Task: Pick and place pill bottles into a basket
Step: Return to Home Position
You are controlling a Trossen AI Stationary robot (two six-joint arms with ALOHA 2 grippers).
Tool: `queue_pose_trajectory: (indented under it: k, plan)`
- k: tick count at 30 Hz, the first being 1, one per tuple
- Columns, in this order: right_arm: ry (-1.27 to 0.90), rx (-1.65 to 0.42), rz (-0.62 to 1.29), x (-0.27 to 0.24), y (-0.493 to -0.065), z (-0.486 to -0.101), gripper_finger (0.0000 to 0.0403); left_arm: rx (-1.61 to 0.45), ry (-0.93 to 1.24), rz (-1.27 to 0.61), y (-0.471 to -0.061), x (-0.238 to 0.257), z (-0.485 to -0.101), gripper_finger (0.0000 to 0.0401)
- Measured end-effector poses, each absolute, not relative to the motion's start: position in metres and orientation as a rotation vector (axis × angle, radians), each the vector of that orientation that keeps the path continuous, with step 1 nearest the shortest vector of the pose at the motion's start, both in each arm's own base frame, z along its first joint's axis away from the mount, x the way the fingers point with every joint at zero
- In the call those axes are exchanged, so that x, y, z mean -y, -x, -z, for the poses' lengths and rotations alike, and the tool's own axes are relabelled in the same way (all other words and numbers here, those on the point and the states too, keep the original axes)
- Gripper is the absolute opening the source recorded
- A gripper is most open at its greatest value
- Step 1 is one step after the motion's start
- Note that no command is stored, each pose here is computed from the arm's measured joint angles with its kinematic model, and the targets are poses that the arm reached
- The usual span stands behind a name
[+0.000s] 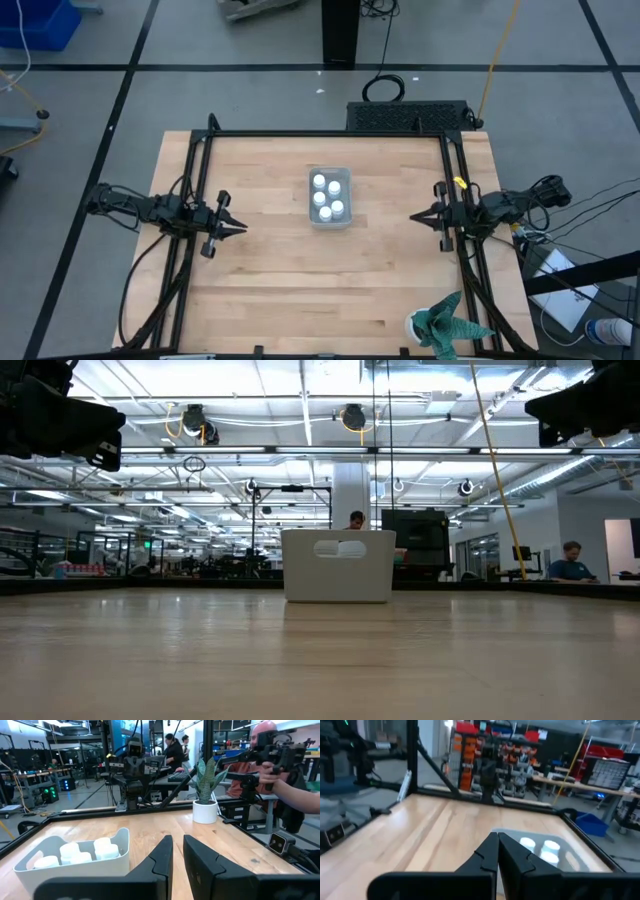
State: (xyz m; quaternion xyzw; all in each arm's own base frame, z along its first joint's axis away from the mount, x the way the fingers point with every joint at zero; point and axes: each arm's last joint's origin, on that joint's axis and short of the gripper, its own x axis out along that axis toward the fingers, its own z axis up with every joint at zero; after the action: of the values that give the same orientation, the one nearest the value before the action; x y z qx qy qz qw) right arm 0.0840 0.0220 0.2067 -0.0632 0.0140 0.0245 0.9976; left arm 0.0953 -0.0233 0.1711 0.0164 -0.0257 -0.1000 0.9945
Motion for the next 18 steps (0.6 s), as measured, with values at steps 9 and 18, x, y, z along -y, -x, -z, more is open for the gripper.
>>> queue_pose_trajectory:
  k: [9, 18]
  plan:
    - [0.088, 0.052, -0.105, -0.027, -0.093, -0.174, 0.0, 0.051, -0.033, 0.201, -0.095, 0.023, -0.171, 0.0051]
    - [0.095, 0.06, -0.089, -0.019, -0.094, -0.174, 0.0, 0.051, -0.033, 0.201, -0.095, 0.023, -0.171, 0.0051]
